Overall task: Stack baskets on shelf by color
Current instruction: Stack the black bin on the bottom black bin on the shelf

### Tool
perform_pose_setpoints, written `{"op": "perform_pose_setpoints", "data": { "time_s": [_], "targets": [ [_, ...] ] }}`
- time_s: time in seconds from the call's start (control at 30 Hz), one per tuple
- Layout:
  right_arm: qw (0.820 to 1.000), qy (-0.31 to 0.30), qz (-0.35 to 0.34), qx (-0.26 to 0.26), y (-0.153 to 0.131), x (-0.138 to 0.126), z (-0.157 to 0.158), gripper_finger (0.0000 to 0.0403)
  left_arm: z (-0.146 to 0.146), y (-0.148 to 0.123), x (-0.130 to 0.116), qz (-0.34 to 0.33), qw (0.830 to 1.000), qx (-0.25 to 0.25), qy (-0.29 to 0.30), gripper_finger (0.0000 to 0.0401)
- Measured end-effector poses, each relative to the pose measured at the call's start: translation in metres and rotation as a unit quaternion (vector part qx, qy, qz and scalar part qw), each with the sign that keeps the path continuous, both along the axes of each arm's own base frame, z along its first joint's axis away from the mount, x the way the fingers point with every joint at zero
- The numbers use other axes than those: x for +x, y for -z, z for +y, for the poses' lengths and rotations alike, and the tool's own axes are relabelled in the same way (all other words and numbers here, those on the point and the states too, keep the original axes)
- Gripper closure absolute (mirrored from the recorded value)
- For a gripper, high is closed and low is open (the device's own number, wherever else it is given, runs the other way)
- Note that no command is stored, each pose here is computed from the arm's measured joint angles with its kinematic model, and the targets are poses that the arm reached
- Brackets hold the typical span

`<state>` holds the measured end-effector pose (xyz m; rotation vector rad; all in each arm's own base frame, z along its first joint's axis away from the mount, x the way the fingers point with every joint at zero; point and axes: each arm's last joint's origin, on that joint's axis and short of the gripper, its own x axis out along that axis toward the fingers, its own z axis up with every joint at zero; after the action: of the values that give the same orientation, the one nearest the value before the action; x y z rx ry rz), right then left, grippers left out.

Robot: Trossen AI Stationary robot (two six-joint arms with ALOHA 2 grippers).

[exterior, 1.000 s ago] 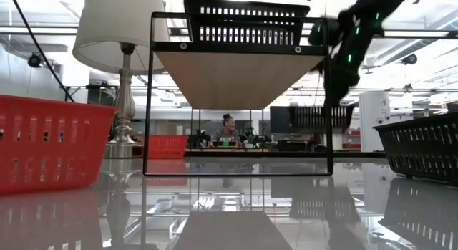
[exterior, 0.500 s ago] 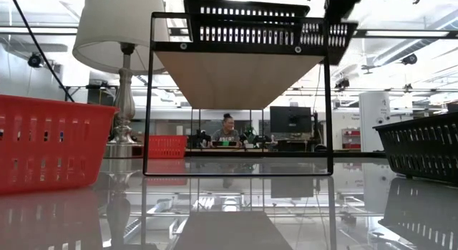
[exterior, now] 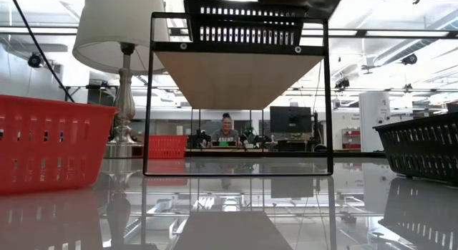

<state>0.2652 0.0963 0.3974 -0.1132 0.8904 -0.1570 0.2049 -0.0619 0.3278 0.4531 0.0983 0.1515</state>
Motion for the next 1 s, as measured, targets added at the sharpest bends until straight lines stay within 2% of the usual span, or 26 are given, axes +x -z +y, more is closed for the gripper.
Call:
{"op": "perform_pose_setpoints", "data": {
  "time_s": [0.2, 0.47, 0.73, 1.0],
  "targets": [
    [0.999, -0.022, 0.015, -0.023, 0.002, 0.035, 0.037, 0.0394, 0.000, 0.000, 0.000, 0.000, 1.000, -0.002, 0.001, 0.0401],
    [0.997, -0.012, 0.062, -0.052, 0.012, 0.073, 0.056, 0.0394, -0.001, 0.003, -0.001, 0.011, 1.000, -0.007, 0.003, 0.0401],
    [0.996, -0.014, 0.066, -0.058, 0.014, 0.095, 0.049, 0.0394, -0.002, 0.005, -0.001, 0.022, 1.000, -0.003, 0.004, 0.0401],
    [0.995, -0.033, 0.096, -0.025, 0.019, 0.104, 0.029, 0.0394, -0.002, 0.005, -0.001, 0.022, 1.000, -0.003, 0.004, 0.0401]
  ]
}}
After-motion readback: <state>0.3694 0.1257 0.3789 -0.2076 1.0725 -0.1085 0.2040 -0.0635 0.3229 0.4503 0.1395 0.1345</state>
